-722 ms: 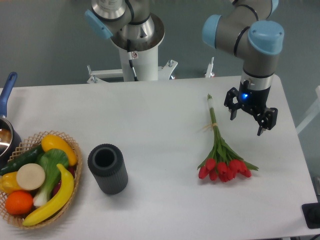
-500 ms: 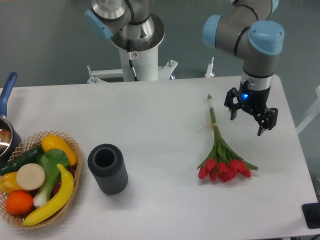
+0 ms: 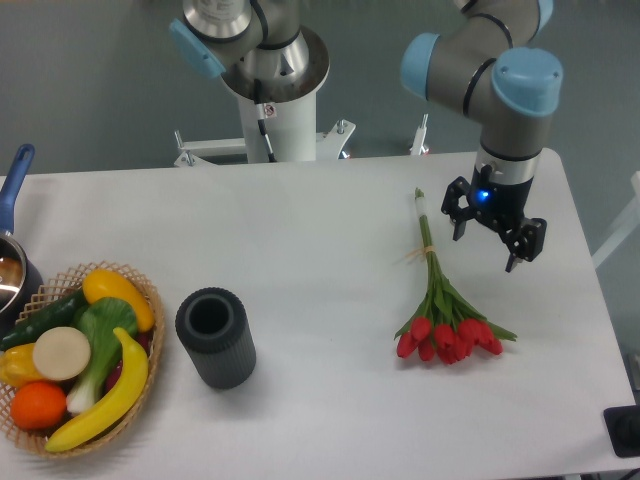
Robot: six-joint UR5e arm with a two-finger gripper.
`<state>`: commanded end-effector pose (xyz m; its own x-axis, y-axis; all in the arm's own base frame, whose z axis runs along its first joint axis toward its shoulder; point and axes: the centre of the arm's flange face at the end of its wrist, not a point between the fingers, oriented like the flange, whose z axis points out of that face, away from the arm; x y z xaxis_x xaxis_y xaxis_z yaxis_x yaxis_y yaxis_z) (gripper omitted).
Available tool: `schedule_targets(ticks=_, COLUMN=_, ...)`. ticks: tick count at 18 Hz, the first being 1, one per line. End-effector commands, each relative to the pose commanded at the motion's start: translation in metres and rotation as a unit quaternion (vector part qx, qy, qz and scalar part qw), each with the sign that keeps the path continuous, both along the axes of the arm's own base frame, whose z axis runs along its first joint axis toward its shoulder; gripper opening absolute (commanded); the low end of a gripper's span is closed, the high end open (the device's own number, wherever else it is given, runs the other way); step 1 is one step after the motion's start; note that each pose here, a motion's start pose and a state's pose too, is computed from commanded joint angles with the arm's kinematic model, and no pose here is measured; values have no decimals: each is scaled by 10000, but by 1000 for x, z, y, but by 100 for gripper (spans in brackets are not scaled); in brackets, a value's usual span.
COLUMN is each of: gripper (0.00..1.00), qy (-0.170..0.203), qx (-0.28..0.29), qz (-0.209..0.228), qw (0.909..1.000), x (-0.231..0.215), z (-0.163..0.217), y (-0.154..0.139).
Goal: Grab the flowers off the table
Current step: 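Move the open gripper over the tulip stems and lower it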
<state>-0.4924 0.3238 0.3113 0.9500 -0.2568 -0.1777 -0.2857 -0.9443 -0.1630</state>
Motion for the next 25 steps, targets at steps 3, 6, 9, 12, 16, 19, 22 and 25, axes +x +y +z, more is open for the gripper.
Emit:
schedule_targets(ticks=3, gripper=100, qy=-128, qx=63, qz=461, qw=9988, x=15, z=0, y=4)
schedule_targets(ticks=6, gripper=100, qy=-165, qx=89, qz=546, qw=9983, x=30, z=4, y=12)
schedule_targets(ticks=9, gripper=100, qy=-406, qx=70, qz=902, qw=9951, x=45, z=-11, y=12)
schedule_targets(ticks=12, gripper=100, qy=-646, qx=27, qz=1400, qw=9880, x=53, z=-27, y=9)
schedule_targets(ticks=16, gripper=100, qy=-779, qx=47, qz=1949, qw=9777, x=48, z=-36, y=7)
schedule_targets(ticks=19, gripper=100, qy=-901, qx=13, qz=2218, qw=9709, x=45, z=-48, y=8)
schedule_targets(ticks=22, gripper=100, qy=-868, qx=29, qz=2233, qw=9709, x=35, z=-64, y=11)
schedule_targets(ticks=25, gripper=100, qy=-849, qx=42, qz=2233, qw=9710, x=25, z=-84, y=15)
